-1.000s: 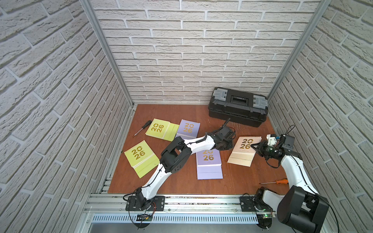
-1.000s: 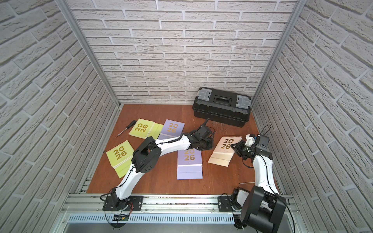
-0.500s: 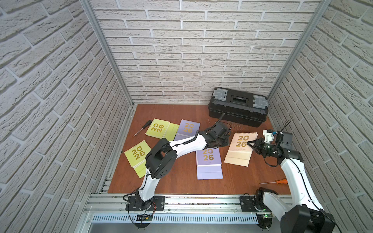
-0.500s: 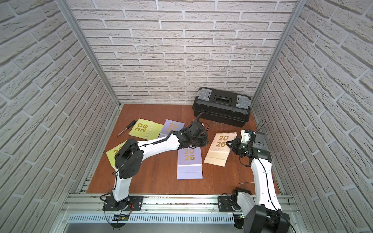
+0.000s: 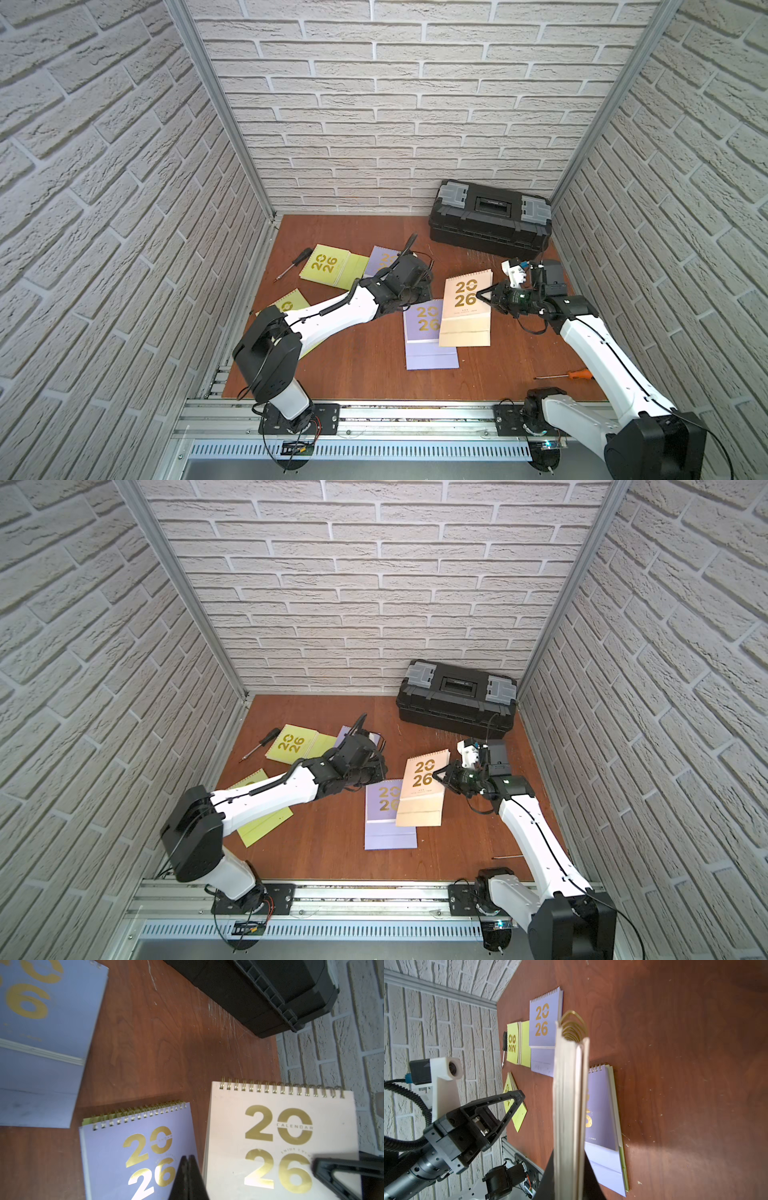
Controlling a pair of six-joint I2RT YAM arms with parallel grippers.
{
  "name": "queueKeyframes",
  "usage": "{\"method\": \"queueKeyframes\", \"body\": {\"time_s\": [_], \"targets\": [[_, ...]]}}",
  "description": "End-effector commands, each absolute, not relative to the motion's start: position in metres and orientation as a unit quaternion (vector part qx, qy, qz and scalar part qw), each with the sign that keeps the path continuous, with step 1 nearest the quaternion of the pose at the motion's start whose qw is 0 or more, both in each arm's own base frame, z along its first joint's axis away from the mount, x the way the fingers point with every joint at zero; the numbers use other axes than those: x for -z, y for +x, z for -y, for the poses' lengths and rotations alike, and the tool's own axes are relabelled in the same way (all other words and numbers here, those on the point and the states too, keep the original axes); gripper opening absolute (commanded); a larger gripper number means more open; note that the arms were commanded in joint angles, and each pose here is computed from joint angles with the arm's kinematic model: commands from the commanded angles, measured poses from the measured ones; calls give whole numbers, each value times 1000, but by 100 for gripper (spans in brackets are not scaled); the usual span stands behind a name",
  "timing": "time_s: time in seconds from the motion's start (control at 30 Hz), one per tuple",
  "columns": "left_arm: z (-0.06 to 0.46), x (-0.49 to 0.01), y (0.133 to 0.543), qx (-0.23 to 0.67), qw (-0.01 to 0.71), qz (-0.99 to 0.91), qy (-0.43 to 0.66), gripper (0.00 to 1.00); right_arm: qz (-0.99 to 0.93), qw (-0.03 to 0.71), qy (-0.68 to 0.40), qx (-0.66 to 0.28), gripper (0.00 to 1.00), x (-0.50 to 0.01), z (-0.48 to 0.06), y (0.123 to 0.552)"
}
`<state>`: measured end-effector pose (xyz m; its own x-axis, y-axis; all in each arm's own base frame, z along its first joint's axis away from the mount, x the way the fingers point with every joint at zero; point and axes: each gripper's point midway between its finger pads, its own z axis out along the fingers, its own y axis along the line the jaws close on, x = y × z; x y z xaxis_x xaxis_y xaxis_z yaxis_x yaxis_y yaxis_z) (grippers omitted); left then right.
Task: Stack the calendars
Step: Pick up the calendar at the center of the board, then place the calendar at the calendar.
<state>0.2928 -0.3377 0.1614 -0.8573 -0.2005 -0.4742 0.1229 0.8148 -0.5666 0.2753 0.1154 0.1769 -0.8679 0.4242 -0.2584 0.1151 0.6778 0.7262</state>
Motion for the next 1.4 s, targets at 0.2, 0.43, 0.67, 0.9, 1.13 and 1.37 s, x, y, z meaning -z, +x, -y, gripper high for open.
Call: {"method": "queueKeyframes", "body": {"time_s": [0.2,0.43,0.67,0.9,1.13,1.37], "targets": [[293,-158,280,274,289,-915,-53,0,-868,195,84,-449,3,-182,-161,266],[277,-138,273,259,276,-923,-69,0,-847,184,41,-498,3,-175,-186,262],[255,-111,268,229,256,-935,-86,0,-833,188,24,-520,3,-161,-201,267],[224,-92,267,212,241,-940,-116,0,-828,181,21,-530,2,-148,-209,276],[229,-79,266,224,223,-941,-122,0,-828,174,26,-533,3,-133,-212,279],[238,-68,267,234,209,-942,-122,0,-832,173,23,-526,3,-121,-212,278]]}}
